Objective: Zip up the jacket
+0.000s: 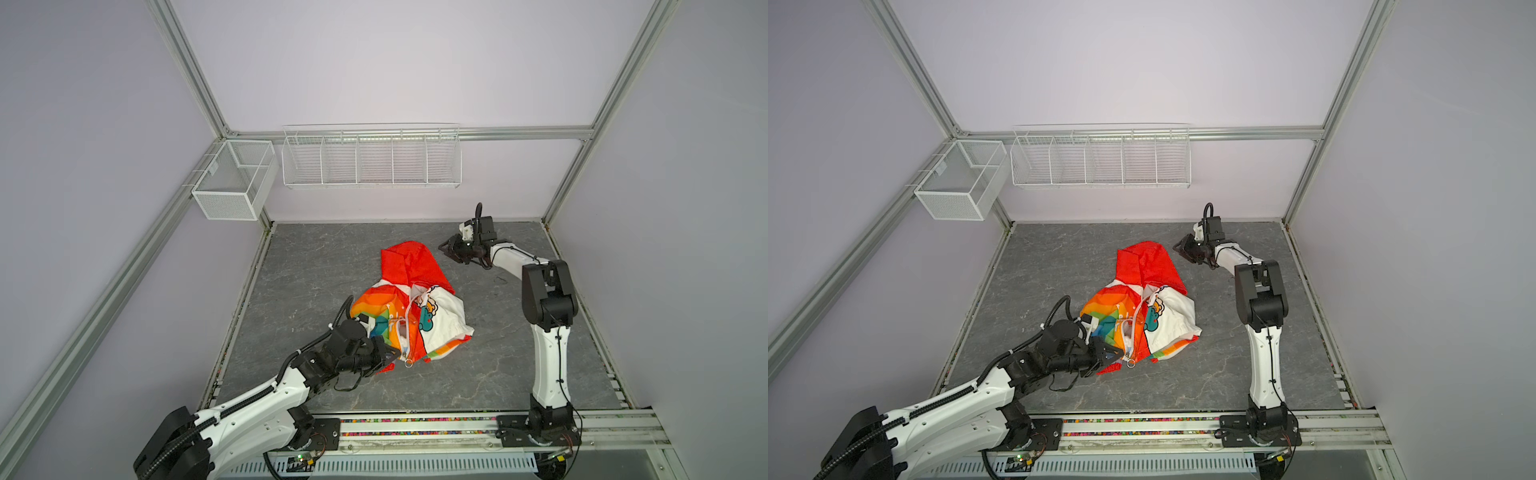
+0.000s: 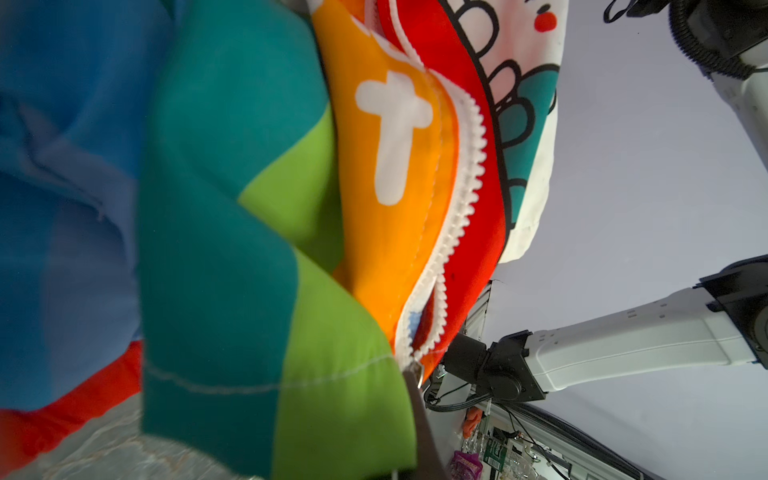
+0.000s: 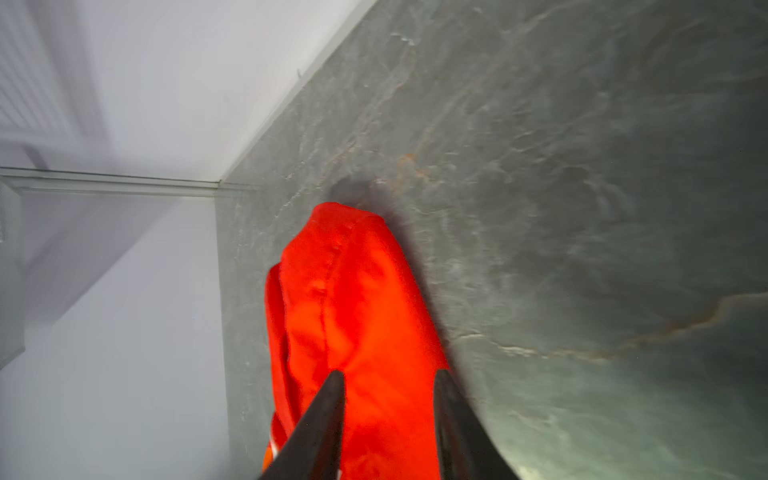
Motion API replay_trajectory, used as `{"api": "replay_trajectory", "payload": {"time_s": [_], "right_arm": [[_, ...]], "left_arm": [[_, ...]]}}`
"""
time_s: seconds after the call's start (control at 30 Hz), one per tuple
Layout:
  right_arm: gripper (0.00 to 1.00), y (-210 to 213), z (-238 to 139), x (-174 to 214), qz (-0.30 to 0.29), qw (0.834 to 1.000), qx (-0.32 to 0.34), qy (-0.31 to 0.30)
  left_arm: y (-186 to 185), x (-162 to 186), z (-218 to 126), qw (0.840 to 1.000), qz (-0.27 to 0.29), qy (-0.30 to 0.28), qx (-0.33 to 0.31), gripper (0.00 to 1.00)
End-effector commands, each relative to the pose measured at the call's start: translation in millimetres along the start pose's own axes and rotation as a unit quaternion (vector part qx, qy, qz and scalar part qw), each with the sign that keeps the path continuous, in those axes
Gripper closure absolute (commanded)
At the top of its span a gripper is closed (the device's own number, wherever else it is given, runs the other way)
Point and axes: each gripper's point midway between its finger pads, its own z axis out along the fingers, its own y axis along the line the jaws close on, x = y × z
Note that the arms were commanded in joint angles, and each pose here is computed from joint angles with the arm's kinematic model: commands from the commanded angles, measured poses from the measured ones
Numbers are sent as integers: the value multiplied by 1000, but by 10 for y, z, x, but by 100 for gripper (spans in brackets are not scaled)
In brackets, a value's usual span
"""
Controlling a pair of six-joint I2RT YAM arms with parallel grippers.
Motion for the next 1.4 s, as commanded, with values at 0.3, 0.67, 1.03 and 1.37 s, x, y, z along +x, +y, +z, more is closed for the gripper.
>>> {"api": "replay_trajectory", "payload": {"time_s": [0.3,0.67,1.03,1.37], "right_arm": [[26,577,306,1022,-189,970,128,87],[26,429,656,1205,-192,963,160,103],[74,318,850,1091,-144,974,149,87],[93,89,287,408,-83,989,125,10]], "left_arm": [[-181,-31,-97,999,14,-16,33,100],[-171,-20,-118,999,12,-18,40,100],[-154,-29,-122,999,10,-23,42,100],[-87,-113,-60,999,37,-36,6,100]]}}
